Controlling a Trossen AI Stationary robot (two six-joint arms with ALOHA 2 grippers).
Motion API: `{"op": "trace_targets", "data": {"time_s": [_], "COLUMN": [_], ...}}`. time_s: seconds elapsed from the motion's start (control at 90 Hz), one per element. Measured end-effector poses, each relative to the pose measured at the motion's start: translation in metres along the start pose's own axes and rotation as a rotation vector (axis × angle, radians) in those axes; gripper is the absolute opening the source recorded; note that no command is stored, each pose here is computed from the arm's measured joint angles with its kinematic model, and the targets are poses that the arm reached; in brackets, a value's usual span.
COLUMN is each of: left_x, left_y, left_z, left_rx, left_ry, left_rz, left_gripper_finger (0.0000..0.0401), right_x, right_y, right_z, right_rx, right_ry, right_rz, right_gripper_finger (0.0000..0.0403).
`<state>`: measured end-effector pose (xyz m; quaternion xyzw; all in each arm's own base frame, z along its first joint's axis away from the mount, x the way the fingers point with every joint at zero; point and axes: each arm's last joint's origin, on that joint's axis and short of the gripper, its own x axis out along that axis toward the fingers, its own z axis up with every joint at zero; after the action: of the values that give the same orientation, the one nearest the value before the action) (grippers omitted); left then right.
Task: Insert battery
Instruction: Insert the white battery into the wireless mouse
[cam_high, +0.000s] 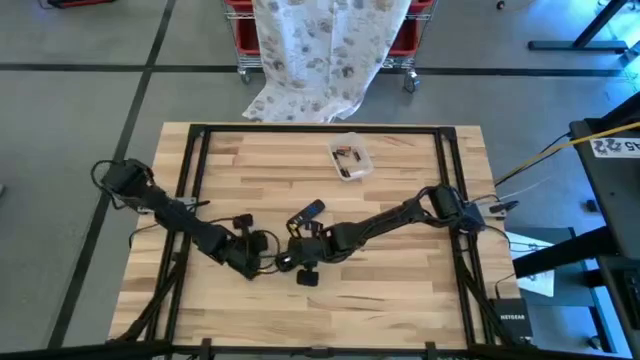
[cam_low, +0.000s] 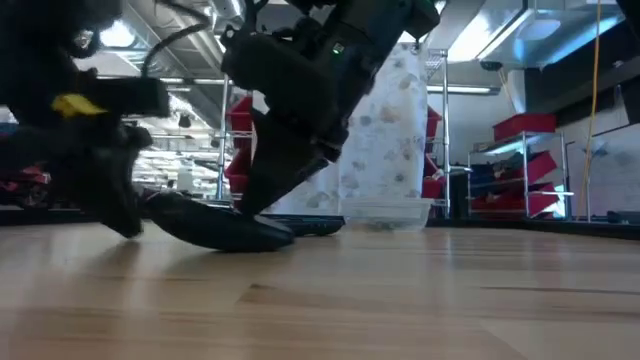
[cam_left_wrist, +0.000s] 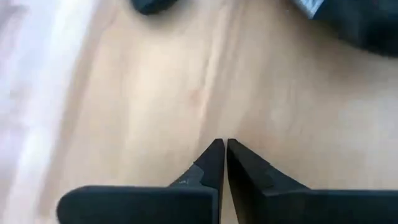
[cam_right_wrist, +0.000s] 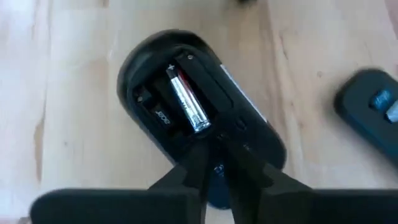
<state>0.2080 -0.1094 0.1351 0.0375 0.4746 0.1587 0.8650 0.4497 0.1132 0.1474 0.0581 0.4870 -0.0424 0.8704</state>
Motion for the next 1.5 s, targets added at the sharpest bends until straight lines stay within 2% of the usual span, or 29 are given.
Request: {"op": "trace_targets", "data": {"time_s": [0.167, 0.322, 0.467, 0.644, 0.778, 0.989, 1.178, 1.5], "left_x": [-0.027, -0.041, -0.033, -0.008, 0.005, 0.008, 0.010, 0.011], "left_y": [-0.013, -0.040, -0.051, -0.047, -0.047, -0.047, -0.045, -0.044], "left_z": [0.001, 0.007, 0.010, 0.011, 0.009, 0.007, 0.003, 0.000], "left_rx": [-0.040, -0.066, -0.076, -0.124, -0.126, -0.105, -0.079, -0.059], "left_ry": [-0.113, -0.319, -0.438, -0.398, -0.360, -0.335, -0.299, -0.280], "left_rz": [-0.120, -0.254, -0.227, -0.129, -0.113, -0.103, -0.080, -0.064], "left_gripper_finger": [0.0000, 0.0000, 0.0000, 0.0000, 0.0000, 0.0000, 0.0000, 0.0000], "right_x": [0.000, 0.000, 0.000, 0.000, 0.000, 0.000, -0.002, -0.002], "right_y": [0.000, 0.000, 0.000, 0.000, 0.000, 0.003, 0.012, 0.014], "right_z": [0.000, 0.000, 0.000, 0.001, 0.001, 0.000, 0.001, 0.004], "right_rx": [0.072, 0.108, 0.118, 0.135, 0.135, 0.120, 0.042, 0.020], "right_ry": [0.003, 0.002, 0.000, -0.011, -0.019, -0.025, -0.064, -0.105], "right_rz": [-0.001, -0.002, 0.000, -0.005, -0.020, -0.014, -0.002, 0.014], "right_gripper_finger": [0.0027, 0.0027, 0.0027, 0.0027, 0.0027, 0.0027, 0.0028, 0.0029]}}
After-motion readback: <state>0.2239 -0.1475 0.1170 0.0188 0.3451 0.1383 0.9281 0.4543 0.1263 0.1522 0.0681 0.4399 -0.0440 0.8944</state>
